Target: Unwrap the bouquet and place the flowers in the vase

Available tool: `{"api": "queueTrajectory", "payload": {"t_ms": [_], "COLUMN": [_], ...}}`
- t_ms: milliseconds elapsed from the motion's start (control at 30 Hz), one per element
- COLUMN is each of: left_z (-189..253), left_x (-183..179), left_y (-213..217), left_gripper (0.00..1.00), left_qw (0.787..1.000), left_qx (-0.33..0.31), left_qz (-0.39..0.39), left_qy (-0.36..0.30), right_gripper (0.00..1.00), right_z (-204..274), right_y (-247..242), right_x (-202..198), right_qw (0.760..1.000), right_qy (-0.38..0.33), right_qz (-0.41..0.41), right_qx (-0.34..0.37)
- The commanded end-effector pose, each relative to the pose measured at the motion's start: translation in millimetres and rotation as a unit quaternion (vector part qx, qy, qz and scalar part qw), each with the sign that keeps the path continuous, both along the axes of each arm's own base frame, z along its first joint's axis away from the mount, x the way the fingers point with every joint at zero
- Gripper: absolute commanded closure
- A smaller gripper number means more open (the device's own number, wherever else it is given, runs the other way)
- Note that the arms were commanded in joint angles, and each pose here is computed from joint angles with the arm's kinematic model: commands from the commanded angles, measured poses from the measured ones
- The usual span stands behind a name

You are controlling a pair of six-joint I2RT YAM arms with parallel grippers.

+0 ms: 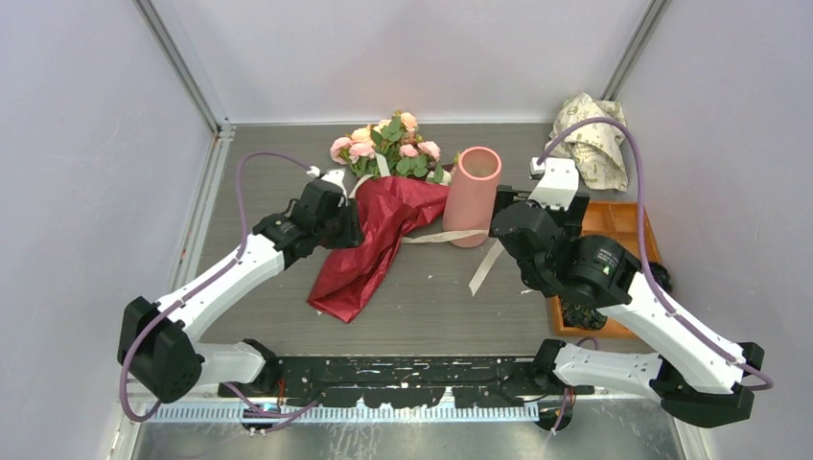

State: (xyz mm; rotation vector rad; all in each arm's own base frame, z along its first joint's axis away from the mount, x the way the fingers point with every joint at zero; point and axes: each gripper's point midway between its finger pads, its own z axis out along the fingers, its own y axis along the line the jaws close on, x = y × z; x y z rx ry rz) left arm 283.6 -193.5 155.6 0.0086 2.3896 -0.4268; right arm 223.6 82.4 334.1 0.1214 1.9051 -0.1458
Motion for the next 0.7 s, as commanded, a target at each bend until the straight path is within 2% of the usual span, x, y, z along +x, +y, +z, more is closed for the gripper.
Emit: {"api": "queueTrajectory", "payload": {"t_ms": [0,200,467,667], "left_z": [43.2,35.6,-11.3,-26.5], "left_x": [3.8,6.9,40.4,63.4], "left_y": [-42.4,-67.1,-65.6,-72.1], "left_gripper": [0.50,0.45,0.44,0.46], "left_qw": [0.993,0.983,0.968,0.964], "left_qx": [-0.013,0.098,0.220,0.245], "left_qz": [-0.103,-0.144,-0.118,-0.099], "left_qy": [-0.060,-0.055,-0.013,-0.028], "right_gripper": [0.01,0.01,0.00,0.00], "right_z": [15.1,12.9,9.9,14.2], "right_y": [-14.4,18.8,38.1,31.0], "right_x": [-0.3,4.7,1.1,-3.6], "right_qw": [0.996,0.992,0.986,0.984], "right_qy": [-0.048,-0.049,-0.052,-0.061], "right_qz": [-0.055,0.015,0.083,0.087], "right_qx": [0.059,0.113,0.137,0.142]}}
